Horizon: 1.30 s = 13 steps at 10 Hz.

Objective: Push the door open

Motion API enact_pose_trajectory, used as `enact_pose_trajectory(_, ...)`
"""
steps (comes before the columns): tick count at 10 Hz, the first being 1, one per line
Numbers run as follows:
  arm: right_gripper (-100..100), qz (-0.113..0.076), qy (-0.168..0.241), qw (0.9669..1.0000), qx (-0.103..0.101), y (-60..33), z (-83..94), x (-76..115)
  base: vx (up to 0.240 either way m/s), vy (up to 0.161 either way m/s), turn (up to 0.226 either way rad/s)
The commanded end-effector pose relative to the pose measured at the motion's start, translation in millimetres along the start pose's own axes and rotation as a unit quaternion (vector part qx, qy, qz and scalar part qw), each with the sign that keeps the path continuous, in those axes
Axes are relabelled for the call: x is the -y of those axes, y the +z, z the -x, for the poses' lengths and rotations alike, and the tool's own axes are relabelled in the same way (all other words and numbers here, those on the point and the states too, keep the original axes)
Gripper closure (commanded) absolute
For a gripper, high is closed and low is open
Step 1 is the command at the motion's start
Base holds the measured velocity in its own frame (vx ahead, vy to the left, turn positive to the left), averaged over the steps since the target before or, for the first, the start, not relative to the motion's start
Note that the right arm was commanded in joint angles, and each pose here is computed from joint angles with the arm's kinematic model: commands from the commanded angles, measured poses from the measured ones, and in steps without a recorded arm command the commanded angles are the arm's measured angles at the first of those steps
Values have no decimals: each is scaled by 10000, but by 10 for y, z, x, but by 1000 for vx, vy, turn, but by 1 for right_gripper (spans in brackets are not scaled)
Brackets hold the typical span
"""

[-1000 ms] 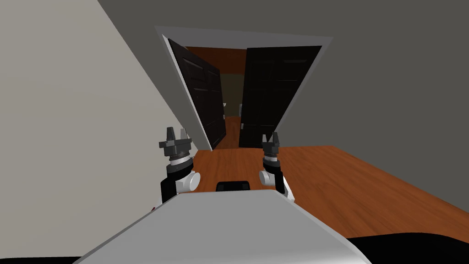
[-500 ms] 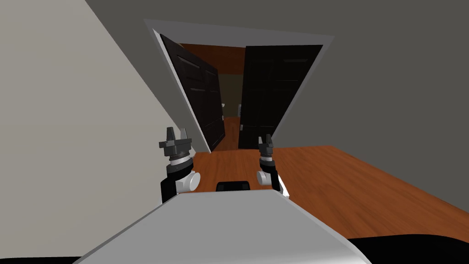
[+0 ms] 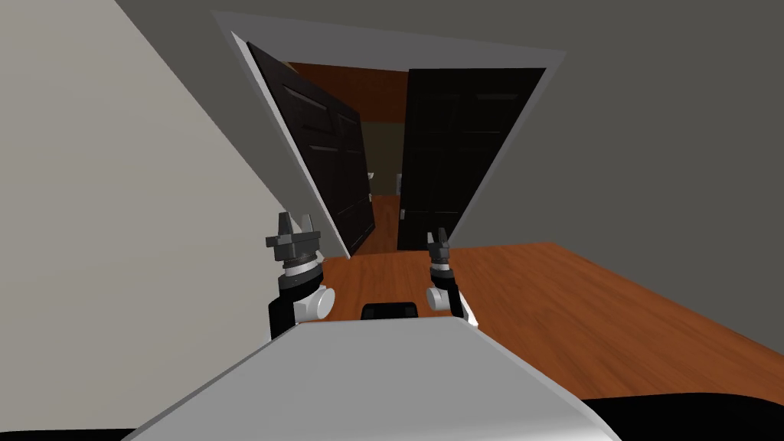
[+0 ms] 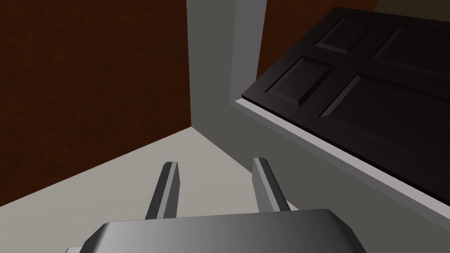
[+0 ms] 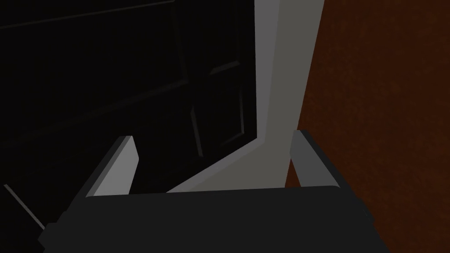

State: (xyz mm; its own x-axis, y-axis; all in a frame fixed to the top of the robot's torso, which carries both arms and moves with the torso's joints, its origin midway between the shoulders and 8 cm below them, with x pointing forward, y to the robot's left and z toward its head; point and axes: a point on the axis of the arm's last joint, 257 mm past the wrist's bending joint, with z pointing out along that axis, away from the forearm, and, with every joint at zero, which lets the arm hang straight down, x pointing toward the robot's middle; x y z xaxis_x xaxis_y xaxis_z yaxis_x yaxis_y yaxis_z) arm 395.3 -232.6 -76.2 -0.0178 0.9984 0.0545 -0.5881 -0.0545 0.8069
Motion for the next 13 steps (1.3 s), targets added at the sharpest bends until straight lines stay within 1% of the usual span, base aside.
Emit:
enact_pose_trajectory(1, -100, -121, 29, 9999, -32, -42, -31, 123, 99, 3, -38)
enact_pose_trajectory(5, -100, -411, 97, 9990, -114, -148, -118, 416, 98, -5, -38)
enact_pose_trajectory(6, -100, -560, 128, 9982, -155, -210, -163, 562, 147, -10, -72)
enact_pose_trajectory(8, -100, -709, 155, 9972, -198, -276, -208, 706, 147, -1, -36)
enact_pose_trajectory(13, -100, -1083, 206, 9934, -309, -460, -321, 1051, 97, 2, -39)
